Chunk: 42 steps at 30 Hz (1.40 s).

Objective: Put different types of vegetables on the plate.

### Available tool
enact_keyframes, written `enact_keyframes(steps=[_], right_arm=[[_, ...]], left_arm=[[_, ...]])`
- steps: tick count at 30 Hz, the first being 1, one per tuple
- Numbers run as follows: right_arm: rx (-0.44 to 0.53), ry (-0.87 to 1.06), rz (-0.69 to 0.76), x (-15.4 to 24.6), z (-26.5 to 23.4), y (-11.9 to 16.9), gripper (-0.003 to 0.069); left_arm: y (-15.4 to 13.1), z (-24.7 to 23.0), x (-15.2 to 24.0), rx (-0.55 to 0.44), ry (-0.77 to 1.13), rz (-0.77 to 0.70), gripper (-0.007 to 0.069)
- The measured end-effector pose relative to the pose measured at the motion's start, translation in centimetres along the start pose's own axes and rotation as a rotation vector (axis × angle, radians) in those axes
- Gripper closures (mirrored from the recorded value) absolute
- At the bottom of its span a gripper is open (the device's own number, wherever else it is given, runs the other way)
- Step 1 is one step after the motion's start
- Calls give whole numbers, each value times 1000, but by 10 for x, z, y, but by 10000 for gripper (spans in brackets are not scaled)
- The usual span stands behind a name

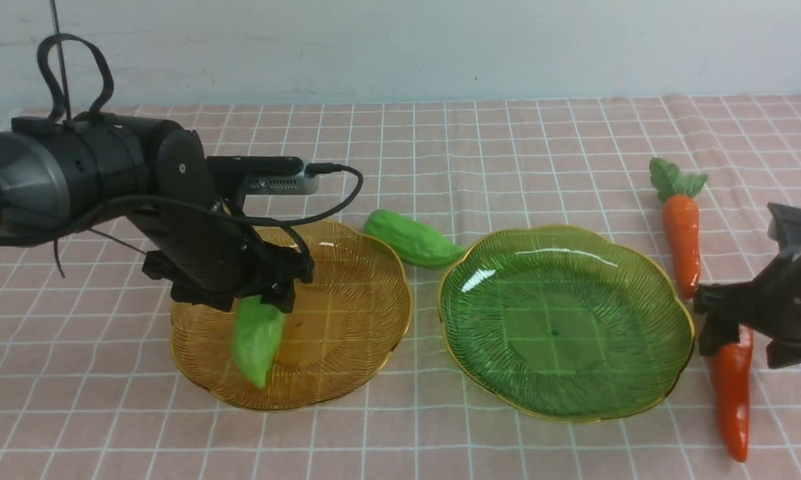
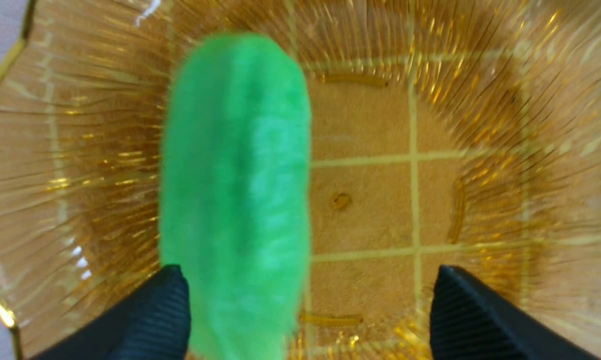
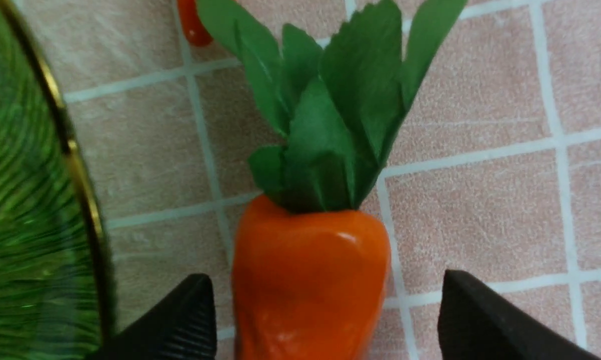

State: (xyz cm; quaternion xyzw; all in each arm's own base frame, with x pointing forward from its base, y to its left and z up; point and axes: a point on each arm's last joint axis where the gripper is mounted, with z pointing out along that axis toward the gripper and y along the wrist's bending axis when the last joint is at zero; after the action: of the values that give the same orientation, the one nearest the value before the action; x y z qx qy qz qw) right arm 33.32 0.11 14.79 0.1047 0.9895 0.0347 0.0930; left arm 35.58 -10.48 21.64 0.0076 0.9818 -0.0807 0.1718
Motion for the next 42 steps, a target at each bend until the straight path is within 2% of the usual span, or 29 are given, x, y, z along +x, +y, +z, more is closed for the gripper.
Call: enact_keyframes(steps=[1, 3, 7, 9, 11, 13, 16, 18, 21, 25, 28, 31, 35, 37, 42], right_arm=[[3, 4, -4, -1, -1, 0, 288], [14, 0, -18, -3, -6, 0, 350], [27, -50, -27, -12, -33, 1, 332], [14, -125, -26, -19, -62, 4, 332], [-13, -190, -18, -22, -84, 7, 332], [-79, -270, -29, -23, -113, 18, 332], [-178, -326, -113, -21, -128, 39, 332], [-239, -322, -175, -16, -127, 58, 332], [-315, -281, -273, -11, -116, 82, 332], [-343, -221, -322, -7, -96, 101, 332], [-339, -162, -344, -5, -76, 110, 332], [-330, -116, -356, -3, -58, 115, 323], [-323, -101, -375, -2, -52, 117, 216], [-322, -102, -390, -2, -52, 118, 158], [-322, -70, -405, 1, -52, 117, 116]], left_arm=[[-1, -2, -2, 2, -3, -8, 37], [-3, -8, -8, 6, -15, -22, 46], [-12, -26, -26, 28, -71, -25, 178], [-18, -36, -36, 44, -115, -15, 281], [-32, -51, -50, 73, -183, 23, 456], [-41, -60, -58, 91, -226, 54, 554], [-62, -66, -72, 130, -275, 102, 609], [-75, -64, -81, 153, -283, 120, 618], [-89, -56, -90, 184, -245, 99, 603], [-101, -31, -95, 208, -167, 25, 555], [-107, -6, -95, 207, -104, -24, 461], [-111, 16, -94, 196, -61, -59, 319], [-112, 29, -94, 193, -49, -105, 174], [-111, 36, -94, 189, -41, -119, 127], [-108, 52, -94, 179, -29, -147, 99]])
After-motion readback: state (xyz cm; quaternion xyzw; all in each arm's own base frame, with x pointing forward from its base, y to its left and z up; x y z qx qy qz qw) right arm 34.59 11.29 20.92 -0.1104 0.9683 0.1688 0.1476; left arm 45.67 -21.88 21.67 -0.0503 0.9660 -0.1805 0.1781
